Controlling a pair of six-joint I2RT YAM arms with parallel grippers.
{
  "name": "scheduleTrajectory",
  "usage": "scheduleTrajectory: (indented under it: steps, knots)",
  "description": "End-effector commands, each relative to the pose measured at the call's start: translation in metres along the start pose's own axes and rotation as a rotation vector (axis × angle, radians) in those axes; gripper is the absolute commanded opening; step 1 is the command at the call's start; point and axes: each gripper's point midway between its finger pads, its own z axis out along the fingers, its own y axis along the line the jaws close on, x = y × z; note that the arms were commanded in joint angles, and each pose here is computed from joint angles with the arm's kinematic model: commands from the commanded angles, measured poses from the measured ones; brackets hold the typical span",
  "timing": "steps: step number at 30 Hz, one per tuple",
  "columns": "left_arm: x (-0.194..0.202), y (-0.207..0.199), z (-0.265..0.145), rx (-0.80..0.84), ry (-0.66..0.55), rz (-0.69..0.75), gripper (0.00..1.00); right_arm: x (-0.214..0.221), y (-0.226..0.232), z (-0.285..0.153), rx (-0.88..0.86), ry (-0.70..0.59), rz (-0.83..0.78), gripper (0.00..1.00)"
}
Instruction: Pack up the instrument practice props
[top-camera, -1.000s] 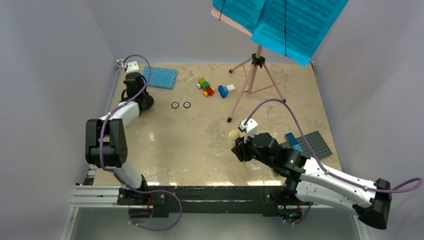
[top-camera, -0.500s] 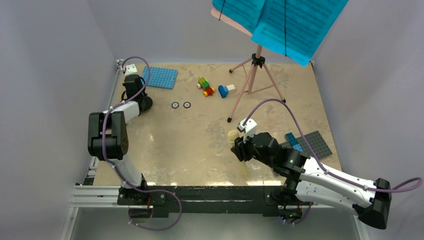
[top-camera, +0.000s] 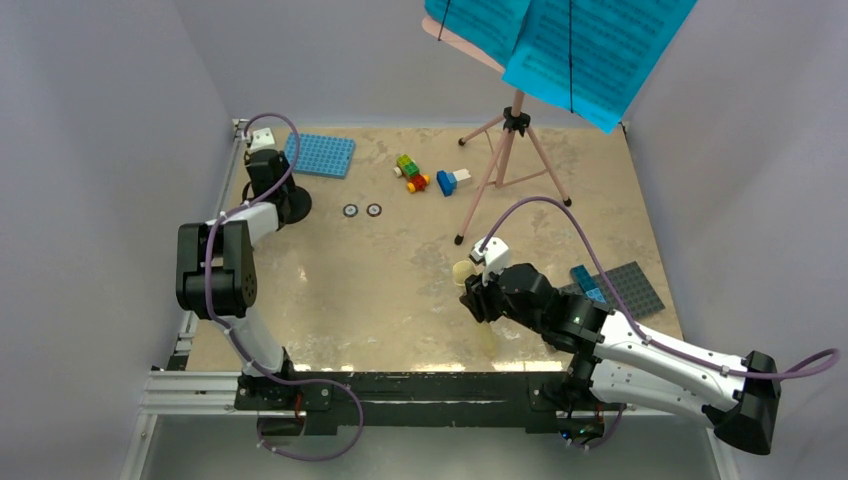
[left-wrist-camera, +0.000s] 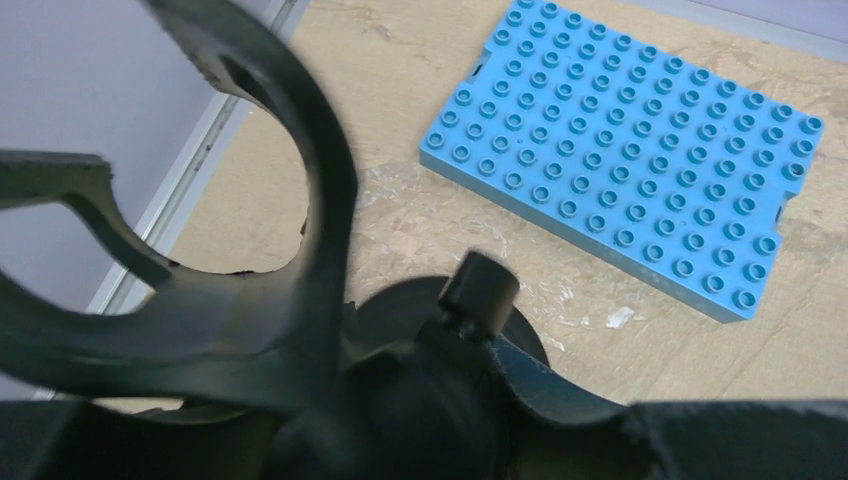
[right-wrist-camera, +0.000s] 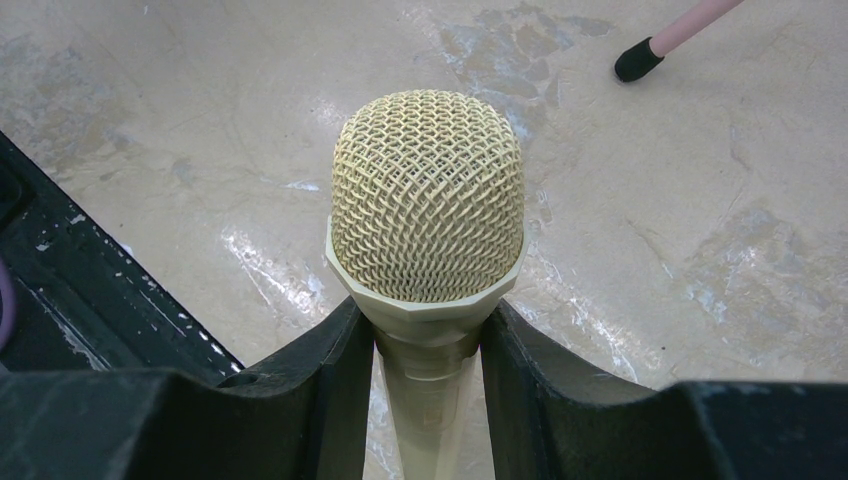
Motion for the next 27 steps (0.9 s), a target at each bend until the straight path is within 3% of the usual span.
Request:
scheduleTrajectory:
  steps: [1, 6, 15, 19, 23, 25, 27]
  knots:
    - [-0.032, -0.005, -0.006, 0.023, -0.049, -0.062, 0.50, -0.035, 0.008, -0.008, -0.031, -0.100, 0.018, 0.00]
    - [-0.029, -0.003, -0.039, 0.032, 0.001, -0.152, 0.56, -0.037, 0.010, -0.007, -0.039, -0.100, 0.021, 0.00]
    - [-0.033, -0.016, -0.139, 0.050, 0.039, -0.192, 0.84, -0.045, 0.023, -0.006, -0.094, -0.103, 0.037, 0.00]
    - [-0.024, -0.032, -0.196, 0.128, 0.086, -0.242, 0.85, -0.054, 0.028, -0.008, -0.115, -0.110, 0.055, 0.00]
    - [0.011, -0.065, -0.250, 0.335, 0.126, -0.280, 0.86, -0.063, 0.037, -0.007, -0.194, -0.088, 0.142, 0.00]
    - [0.028, -0.089, -0.279, 0.538, 0.159, -0.323, 0.85, -0.068, 0.041, -0.008, -0.246, -0.083, 0.197, 0.00]
    - [0.033, -0.121, -0.316, 0.843, 0.154, -0.377, 0.85, -0.075, 0.048, -0.012, -0.338, -0.088, 0.251, 0.00]
